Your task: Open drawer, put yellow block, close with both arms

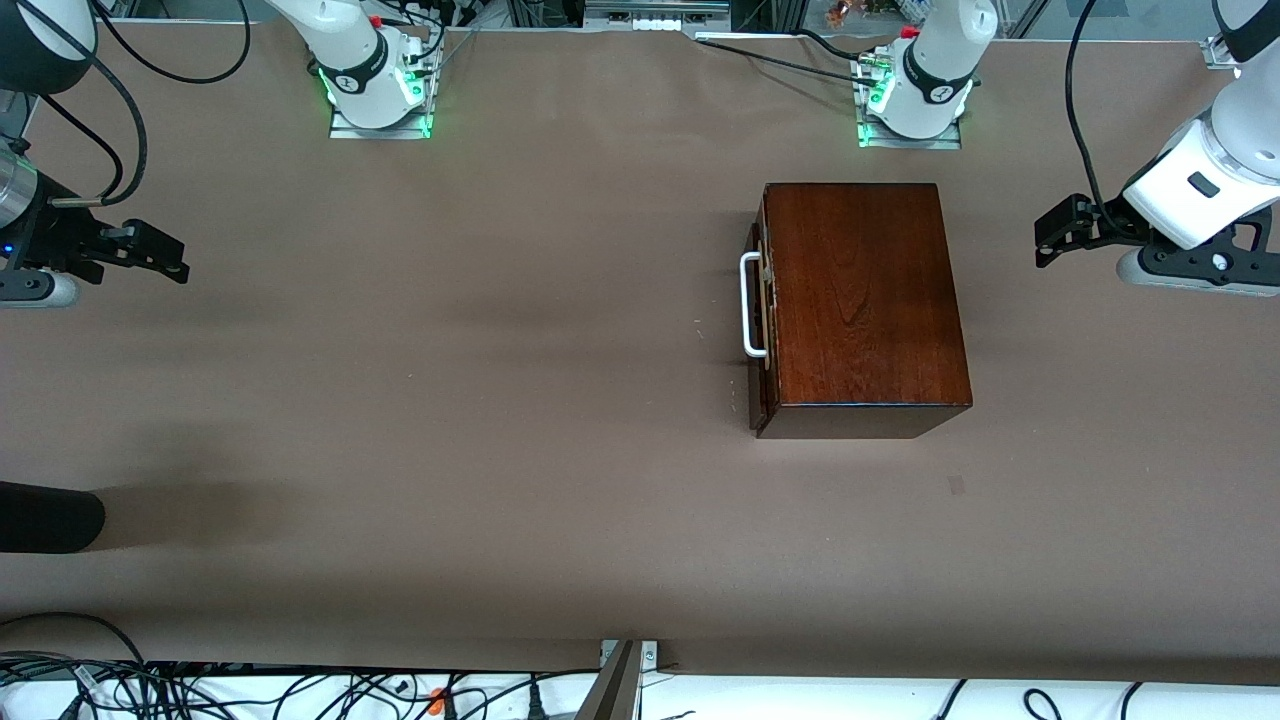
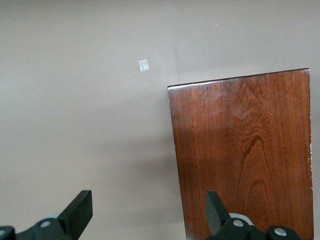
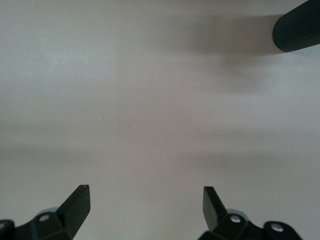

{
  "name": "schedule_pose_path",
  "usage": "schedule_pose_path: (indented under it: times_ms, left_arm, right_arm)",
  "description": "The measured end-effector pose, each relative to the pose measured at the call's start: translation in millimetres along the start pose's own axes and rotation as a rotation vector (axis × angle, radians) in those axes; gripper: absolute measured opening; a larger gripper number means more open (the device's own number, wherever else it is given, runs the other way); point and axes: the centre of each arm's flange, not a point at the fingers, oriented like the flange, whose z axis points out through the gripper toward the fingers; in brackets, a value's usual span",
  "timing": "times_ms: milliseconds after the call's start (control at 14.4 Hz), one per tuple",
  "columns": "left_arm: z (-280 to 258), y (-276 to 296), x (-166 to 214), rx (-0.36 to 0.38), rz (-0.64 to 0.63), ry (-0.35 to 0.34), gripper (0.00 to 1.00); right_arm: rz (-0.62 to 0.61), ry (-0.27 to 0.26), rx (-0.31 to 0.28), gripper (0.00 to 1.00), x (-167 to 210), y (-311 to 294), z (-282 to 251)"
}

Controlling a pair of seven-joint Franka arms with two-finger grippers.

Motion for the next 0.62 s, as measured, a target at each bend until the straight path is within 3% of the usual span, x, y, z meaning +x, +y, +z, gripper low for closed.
schedule_pose_path:
  times_ms: [624]
  left_arm:
    - [0.0, 1.1, 0.0, 0.000, 0.003, 0.000, 1.00]
  right_arm:
    - [-0.010, -0.012, 0.000, 1.00, 2.9, -5.5, 6.8]
